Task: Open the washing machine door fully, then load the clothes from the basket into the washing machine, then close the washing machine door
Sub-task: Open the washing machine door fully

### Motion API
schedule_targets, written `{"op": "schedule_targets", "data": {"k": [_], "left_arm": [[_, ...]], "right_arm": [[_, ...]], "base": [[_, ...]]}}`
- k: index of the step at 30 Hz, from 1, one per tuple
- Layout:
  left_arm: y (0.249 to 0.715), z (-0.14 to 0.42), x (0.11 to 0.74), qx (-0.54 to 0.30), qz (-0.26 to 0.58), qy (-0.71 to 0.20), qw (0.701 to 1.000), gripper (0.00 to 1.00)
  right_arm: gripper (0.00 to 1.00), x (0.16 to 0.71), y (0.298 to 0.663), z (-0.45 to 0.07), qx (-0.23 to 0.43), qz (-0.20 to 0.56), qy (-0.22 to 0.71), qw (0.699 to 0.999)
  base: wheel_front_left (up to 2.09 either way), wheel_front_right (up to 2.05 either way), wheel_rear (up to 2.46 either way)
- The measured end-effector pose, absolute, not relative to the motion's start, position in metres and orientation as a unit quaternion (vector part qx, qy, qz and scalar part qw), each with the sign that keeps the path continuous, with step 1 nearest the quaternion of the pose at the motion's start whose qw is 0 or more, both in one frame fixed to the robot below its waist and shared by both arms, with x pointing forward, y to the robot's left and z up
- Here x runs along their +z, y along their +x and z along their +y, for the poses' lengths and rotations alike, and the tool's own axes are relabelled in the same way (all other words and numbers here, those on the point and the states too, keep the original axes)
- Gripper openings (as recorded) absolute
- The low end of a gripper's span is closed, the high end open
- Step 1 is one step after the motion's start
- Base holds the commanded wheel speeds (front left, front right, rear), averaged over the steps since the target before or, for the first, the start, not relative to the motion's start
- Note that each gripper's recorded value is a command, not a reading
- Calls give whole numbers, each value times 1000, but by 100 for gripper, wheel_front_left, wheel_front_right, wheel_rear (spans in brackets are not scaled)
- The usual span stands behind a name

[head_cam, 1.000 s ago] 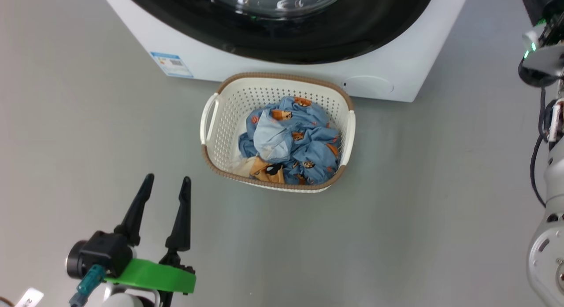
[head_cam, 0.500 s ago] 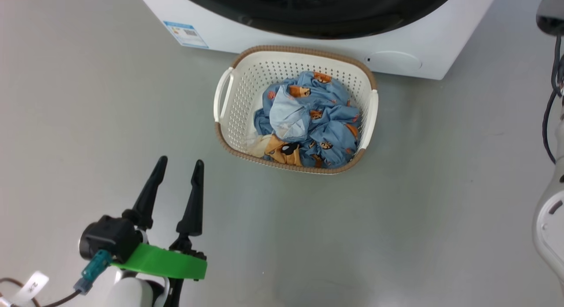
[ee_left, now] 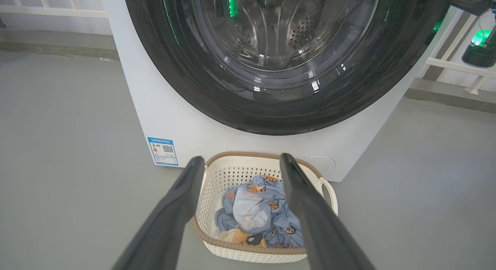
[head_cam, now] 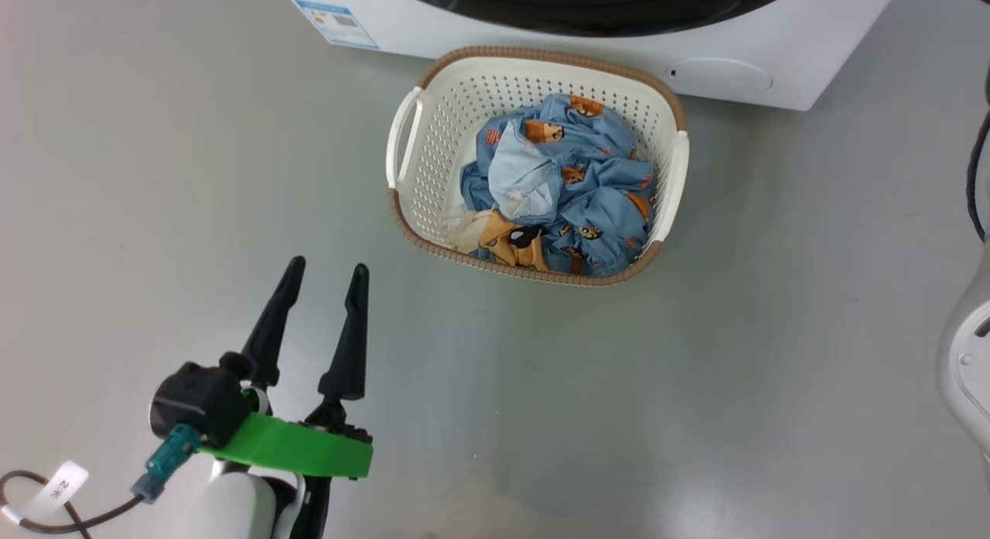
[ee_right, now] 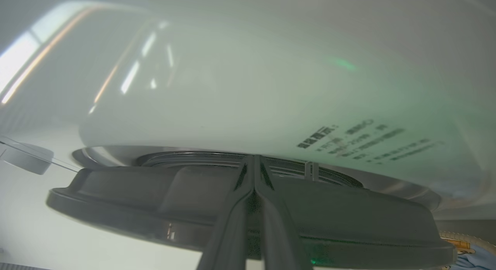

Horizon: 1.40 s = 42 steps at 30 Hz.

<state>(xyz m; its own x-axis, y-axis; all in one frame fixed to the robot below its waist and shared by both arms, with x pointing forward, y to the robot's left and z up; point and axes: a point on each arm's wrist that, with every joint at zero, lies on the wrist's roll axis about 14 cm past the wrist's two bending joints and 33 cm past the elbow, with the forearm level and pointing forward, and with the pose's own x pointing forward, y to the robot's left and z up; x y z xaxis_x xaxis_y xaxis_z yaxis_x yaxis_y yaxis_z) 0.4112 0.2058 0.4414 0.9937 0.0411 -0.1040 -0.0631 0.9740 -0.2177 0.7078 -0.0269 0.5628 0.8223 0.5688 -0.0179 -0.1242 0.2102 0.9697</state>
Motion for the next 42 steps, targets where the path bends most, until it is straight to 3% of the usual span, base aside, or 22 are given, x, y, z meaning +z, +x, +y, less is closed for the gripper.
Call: {"op": "schedule_targets", "data": {"k": [12, 23, 28, 37, 42], "left_arm": [[422, 206, 435, 24, 55, -116, 991, 100], [425, 207, 436, 25, 51, -118, 991, 100], [428, 206, 441, 22, 44, -119, 992, 100], [428, 206, 454, 20, 26, -115, 993, 100], [427, 207, 463, 18, 13, -110, 994, 100]], "right_arm": [[0, 537, 716, -16, 223, 218, 569, 761], [0, 540, 708, -4, 269, 260, 542, 752], [0, 539, 694, 4, 301, 284, 519, 747], [0, 536, 641, 55, 382, 346, 500, 696], [0, 540, 624, 56, 400, 353, 490, 689]], "base": [[0, 0, 0], [0, 0, 0], [0, 0, 0], [0, 0, 0], [0, 0, 0]]}}
